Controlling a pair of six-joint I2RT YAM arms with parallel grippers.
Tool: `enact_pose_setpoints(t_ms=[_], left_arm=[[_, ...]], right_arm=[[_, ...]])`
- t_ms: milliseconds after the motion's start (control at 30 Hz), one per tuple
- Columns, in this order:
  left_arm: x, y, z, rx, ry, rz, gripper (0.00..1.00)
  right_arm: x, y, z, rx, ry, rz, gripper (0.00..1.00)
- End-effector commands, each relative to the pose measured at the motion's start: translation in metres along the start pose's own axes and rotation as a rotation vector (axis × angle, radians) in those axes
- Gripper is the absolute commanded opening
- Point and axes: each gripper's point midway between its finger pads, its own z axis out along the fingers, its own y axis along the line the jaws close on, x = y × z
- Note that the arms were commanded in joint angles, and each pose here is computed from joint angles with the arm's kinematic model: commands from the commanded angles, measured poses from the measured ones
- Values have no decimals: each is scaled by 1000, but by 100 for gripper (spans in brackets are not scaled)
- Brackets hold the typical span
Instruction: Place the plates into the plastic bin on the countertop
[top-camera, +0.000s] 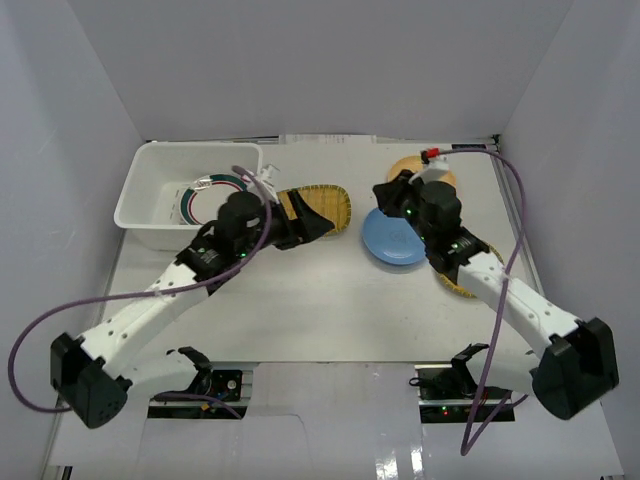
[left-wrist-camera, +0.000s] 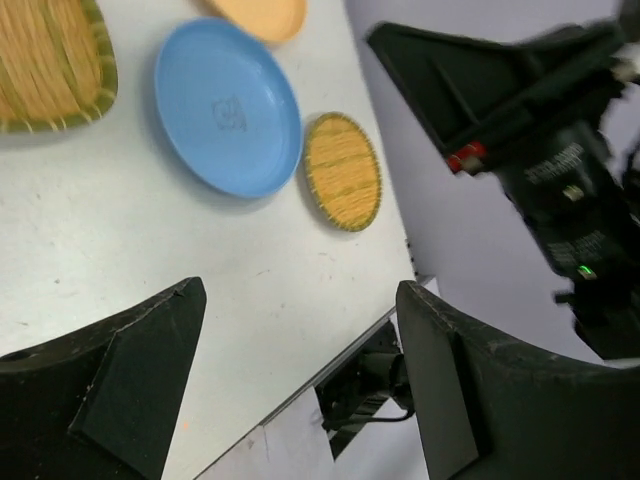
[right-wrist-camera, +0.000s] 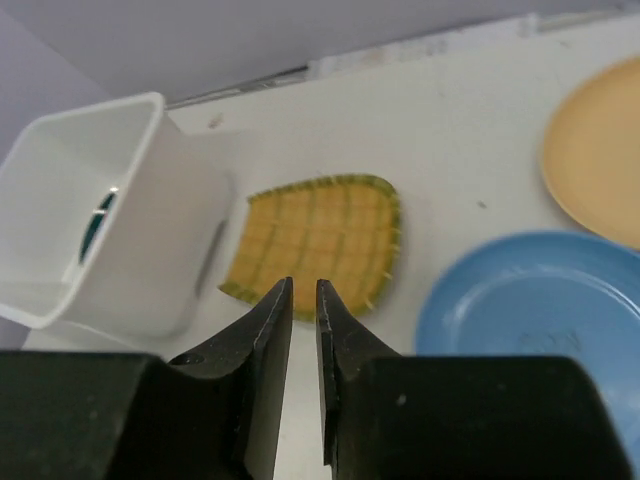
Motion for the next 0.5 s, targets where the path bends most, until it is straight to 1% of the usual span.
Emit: enact_pose_setpoints(t_ms=[0,33,67,100,133,167,200,233,300,333,400,467], left_arm=[[16,35,45,-209,-120,-58,87],[27,39,54,-233,-124,-71,87],[33,49,63,-256,-146,-127,86],[44,66,75,-302,-145,-147,86],[43,80,81,-349,-192,-166,86],[45,91,87,-376,-220,-216,85],[56,110,96,-435,-215,-220,85],[51,116,103,-453,-258,-225,85],[48,122,117,-492,-283,-250,85],[59,143,124,-566,-274,-232,85],[56,150,133,-600,-301,-245,84],[56,172,141,-645,-327,-261,84]], right_arm=[[46,-48,-35,65,86,29,21],[54,-67,-54,91,84,34,21],[59,-76,-63,109,89,38,22],[69,-86,-72,132,118,41,23],[75,-95,-84,139,120,52,27],[79,-99,-89,142,128,58,29],[86,-103,-95,146,148,64,31],[86,-101,-102,124,141,70,35],[107,-108,-112,127,190,85,37],[106,-106,-117,113,177,91,38],[123,-111,-124,117,201,118,40],[131,-107,-130,85,206,135,41]])
